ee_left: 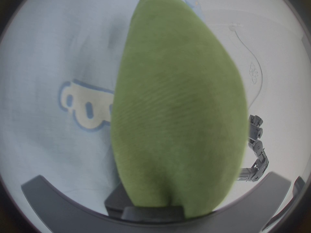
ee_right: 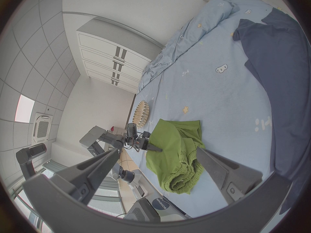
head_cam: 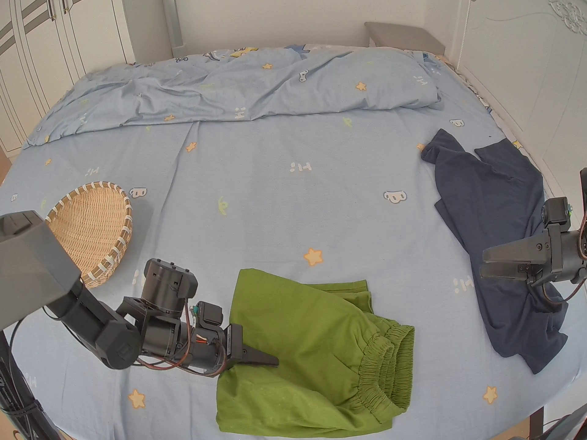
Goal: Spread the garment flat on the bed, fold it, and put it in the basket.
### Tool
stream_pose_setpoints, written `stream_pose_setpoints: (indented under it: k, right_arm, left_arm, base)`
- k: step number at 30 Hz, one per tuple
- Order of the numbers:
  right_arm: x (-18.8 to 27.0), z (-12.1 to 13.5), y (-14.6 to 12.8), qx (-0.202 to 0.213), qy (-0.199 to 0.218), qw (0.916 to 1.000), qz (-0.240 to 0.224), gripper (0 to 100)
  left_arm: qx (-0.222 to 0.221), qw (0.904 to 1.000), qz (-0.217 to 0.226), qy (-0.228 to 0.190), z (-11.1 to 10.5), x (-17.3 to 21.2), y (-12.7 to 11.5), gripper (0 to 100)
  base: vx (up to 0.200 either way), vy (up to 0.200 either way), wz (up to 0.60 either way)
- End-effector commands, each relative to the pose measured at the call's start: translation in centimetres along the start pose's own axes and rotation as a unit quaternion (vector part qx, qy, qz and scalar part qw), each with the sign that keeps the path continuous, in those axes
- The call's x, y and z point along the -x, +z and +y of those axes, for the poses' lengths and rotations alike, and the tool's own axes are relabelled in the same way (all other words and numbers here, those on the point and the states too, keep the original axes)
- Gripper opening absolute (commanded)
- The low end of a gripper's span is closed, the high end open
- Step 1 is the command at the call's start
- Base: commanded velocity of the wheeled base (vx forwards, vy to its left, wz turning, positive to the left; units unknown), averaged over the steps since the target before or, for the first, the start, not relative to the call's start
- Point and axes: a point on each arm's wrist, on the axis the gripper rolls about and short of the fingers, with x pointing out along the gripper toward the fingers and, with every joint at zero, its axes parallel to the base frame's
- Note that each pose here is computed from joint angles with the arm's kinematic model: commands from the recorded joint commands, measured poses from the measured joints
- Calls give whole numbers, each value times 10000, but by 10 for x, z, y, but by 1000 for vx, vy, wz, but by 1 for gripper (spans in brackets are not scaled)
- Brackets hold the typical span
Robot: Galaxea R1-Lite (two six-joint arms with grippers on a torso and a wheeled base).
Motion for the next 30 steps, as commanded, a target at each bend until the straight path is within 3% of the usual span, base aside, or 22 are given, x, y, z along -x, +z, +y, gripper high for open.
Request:
stream_pose_setpoints:
  k: [1,11,18,30]
  right_arm:
    - [0,1,0,13,9,10000,-5,100]
    - [0,2,0,23,22,10000,11,100]
    - [0,2,0,30,22,10000,11,100]
    - [0,2,0,43,24,10000,3,100]
  left_arm:
    - [-190,9984,-517,-113,-30,36,27,0]
    - [-117,9973,-512,517,-38,93,62,0]
    - [-184,9969,-277,708,-40,106,63,0]
    - [-209,9970,-245,709,-42,104,63,0]
  base:
    - [0,0,0]
    - [0,0,0]
    - [0,200,0]
    - [0,200,0]
